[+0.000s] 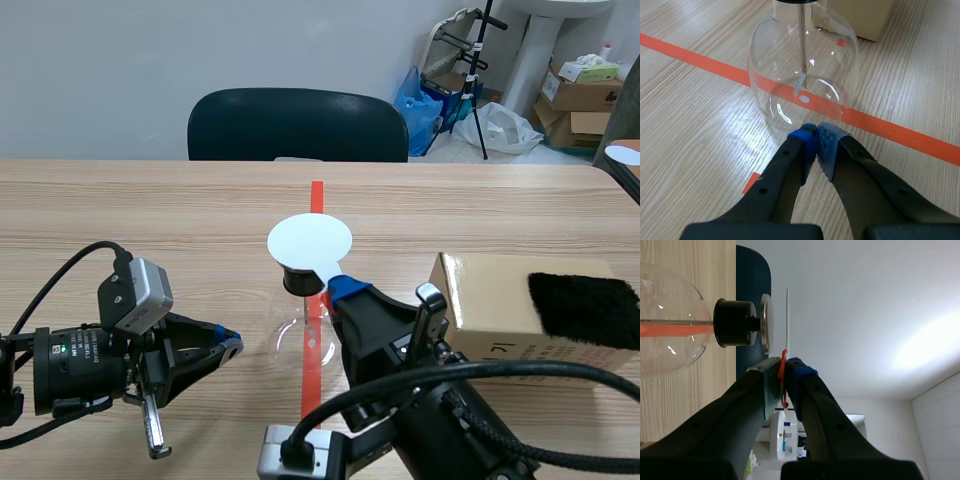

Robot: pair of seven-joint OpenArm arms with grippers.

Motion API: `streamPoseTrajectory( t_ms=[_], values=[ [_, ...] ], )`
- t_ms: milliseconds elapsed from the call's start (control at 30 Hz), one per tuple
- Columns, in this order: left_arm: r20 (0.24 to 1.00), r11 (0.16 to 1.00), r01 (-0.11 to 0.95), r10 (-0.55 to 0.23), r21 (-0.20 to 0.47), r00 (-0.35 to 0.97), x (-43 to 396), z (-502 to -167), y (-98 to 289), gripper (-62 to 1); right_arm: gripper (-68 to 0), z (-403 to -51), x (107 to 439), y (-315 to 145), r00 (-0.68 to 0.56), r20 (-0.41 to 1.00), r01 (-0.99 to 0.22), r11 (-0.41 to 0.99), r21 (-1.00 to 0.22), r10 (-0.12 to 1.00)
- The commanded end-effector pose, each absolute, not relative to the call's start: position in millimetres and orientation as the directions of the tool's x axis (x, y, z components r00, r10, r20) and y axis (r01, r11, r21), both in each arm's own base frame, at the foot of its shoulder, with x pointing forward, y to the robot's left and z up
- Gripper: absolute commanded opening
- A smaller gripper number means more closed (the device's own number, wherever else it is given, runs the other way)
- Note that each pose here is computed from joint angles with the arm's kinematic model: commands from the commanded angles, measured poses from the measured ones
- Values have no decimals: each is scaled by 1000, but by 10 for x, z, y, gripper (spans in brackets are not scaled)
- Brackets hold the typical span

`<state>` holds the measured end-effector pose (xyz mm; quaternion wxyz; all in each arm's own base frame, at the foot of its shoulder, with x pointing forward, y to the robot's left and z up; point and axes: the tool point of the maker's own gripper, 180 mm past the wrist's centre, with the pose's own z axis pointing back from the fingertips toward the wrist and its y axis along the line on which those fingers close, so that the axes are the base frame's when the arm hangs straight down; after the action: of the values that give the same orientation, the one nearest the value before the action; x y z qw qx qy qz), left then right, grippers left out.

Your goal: Do the electroscope experiment

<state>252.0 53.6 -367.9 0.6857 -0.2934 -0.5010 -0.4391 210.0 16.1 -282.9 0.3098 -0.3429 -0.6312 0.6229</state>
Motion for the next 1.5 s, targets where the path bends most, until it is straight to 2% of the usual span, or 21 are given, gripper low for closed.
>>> streamPoseTrajectory(
  t_ms=[0,800,1167,1467],
  values=[
    [957,444,895,-276,47,87,2580,-3561,498,-579,-665,-2778,2126,137,-575,-53,73,-14,-997,816],
    [957,444,895,-276,47,87,2580,-3561,498,-580,-665,-2769,2168,85,-547,-53,76,-14,-997,836],
    [957,444,895,-276,47,87,2580,-3561,498,-580,-665,-2748,2366,-320,-322,-37,76,-13,-997,946],
    [957,444,895,-276,47,87,2580,-3561,498,-580,-665,-2738,2444,-646,-141,-24,76,-13,-997,990]
  ],
)
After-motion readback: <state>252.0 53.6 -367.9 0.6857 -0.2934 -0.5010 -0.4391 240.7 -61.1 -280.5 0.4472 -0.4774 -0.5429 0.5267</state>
